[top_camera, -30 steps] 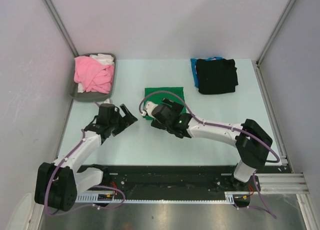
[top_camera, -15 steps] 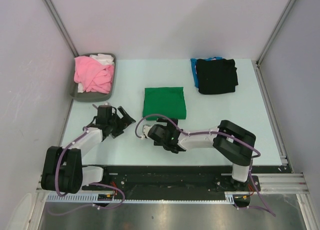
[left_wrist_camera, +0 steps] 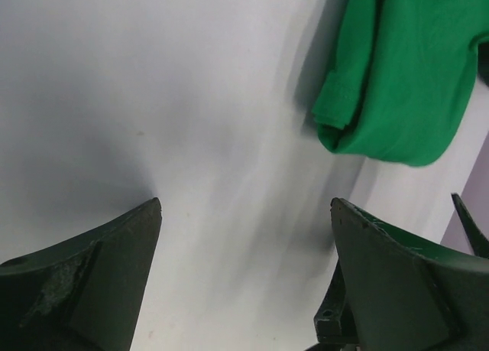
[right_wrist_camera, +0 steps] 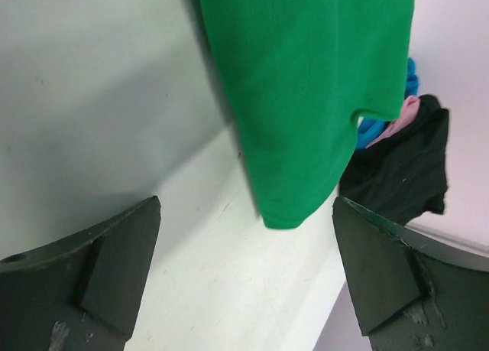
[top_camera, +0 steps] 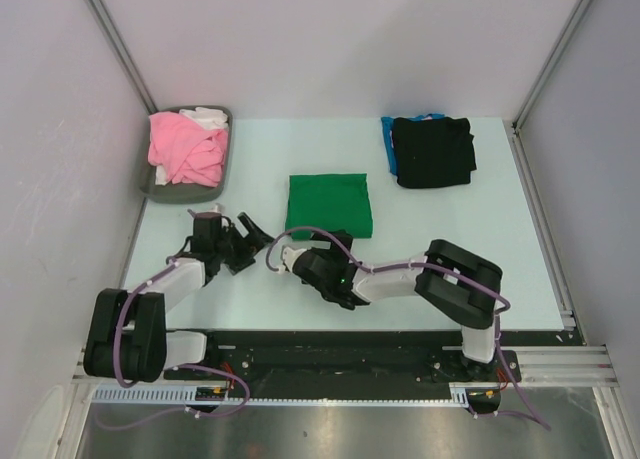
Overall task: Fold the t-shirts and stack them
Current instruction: Neatly place the folded tshirt to the corner
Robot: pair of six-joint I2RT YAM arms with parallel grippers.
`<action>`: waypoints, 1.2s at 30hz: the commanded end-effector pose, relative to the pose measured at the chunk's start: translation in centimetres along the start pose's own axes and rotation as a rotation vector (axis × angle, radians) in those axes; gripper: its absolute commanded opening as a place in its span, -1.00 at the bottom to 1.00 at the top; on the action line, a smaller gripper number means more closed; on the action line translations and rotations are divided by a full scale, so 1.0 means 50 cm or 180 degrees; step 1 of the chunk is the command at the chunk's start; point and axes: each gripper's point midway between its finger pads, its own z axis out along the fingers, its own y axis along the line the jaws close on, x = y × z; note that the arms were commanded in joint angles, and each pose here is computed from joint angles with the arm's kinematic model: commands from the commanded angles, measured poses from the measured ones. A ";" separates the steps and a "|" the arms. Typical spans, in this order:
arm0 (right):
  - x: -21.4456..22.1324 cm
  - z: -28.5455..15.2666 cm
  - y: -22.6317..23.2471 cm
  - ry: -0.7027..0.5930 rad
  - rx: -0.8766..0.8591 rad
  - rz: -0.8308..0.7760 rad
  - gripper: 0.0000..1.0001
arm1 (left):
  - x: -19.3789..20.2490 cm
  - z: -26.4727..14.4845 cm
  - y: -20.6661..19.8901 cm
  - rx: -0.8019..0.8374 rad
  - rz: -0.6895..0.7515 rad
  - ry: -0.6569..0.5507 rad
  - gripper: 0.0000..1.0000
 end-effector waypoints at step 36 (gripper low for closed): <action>0.196 -0.170 -0.285 -0.0443 -0.1237 0.5042 0.99 | 0.202 0.068 -0.309 -0.1436 0.6693 -0.1459 0.97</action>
